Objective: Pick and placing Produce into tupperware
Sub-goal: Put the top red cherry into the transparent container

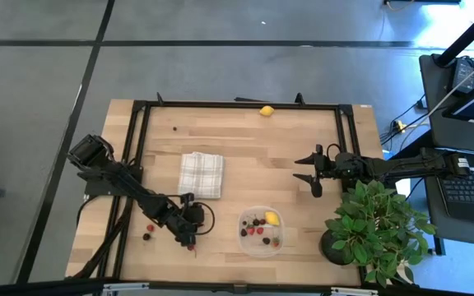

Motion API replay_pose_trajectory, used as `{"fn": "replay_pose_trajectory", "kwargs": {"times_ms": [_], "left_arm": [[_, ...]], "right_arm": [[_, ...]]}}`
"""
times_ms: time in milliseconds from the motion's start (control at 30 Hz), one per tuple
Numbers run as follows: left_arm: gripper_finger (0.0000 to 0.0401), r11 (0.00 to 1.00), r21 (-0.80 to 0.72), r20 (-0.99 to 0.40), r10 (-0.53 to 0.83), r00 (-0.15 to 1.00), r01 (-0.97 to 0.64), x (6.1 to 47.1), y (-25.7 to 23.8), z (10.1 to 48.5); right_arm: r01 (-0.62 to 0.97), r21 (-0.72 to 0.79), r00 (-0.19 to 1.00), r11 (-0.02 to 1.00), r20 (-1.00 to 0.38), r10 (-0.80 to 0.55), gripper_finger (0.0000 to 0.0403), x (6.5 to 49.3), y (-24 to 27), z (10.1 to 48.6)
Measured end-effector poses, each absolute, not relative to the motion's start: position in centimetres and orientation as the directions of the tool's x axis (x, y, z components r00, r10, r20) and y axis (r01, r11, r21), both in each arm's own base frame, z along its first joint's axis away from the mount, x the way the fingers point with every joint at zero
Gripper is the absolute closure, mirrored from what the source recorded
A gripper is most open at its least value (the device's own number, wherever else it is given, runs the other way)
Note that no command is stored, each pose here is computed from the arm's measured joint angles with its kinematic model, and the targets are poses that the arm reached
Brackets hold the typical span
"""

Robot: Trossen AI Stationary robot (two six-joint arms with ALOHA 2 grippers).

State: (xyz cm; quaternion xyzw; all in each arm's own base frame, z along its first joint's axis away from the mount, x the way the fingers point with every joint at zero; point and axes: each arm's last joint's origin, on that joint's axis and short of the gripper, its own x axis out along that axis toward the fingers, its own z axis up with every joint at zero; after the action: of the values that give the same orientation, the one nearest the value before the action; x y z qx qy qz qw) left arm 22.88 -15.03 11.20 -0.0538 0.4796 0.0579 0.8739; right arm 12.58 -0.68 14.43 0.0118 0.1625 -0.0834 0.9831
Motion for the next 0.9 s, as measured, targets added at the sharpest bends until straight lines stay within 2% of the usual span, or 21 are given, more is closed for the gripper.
{"fn": "replay_pose_trajectory", "kwargs": {"times_ms": [167, 400, 533, 733, 900], "left_arm": [[0.0305, 0.988, -0.039, -0.845, 0.049, 0.533, -0.152, 22.9, -15.0, 11.2], [0.0305, 0.994, -0.045, -0.841, 0.014, 0.540, -0.095, 24.7, -15.3, 12.6], [0.0307, 0.999, -0.039, -0.779, -0.032, 0.626, 0.002, 27.7, -15.7, 15.9], [0.0306, 0.987, 0.104, -0.675, -0.022, 0.738, 0.125, 31.3, -14.8, 20.4], [0.0305, 0.975, 0.178, -0.564, -0.012, 0.826, 0.135, 33.5, -13.1, 22.3]], "right_arm": [[0.168, -0.004, 0.933, 0.986, -0.322, -0.160, 0.0162, 12.6, -0.7, 14.4], [0.167, -0.007, 0.933, 0.986, -0.321, -0.160, 0.0162, 12.6, -0.7, 14.4], [0.166, -0.007, 0.934, 0.986, -0.320, -0.160, 0.0162, 12.6, -0.7, 14.4], [0.167, -0.005, 0.937, 0.986, -0.312, -0.160, 0.0162, 12.6, -0.7, 14.5], [0.167, -0.004, 0.937, 0.986, -0.312, -0.160, 0.0162, 12.6, -0.7, 14.5]]}}
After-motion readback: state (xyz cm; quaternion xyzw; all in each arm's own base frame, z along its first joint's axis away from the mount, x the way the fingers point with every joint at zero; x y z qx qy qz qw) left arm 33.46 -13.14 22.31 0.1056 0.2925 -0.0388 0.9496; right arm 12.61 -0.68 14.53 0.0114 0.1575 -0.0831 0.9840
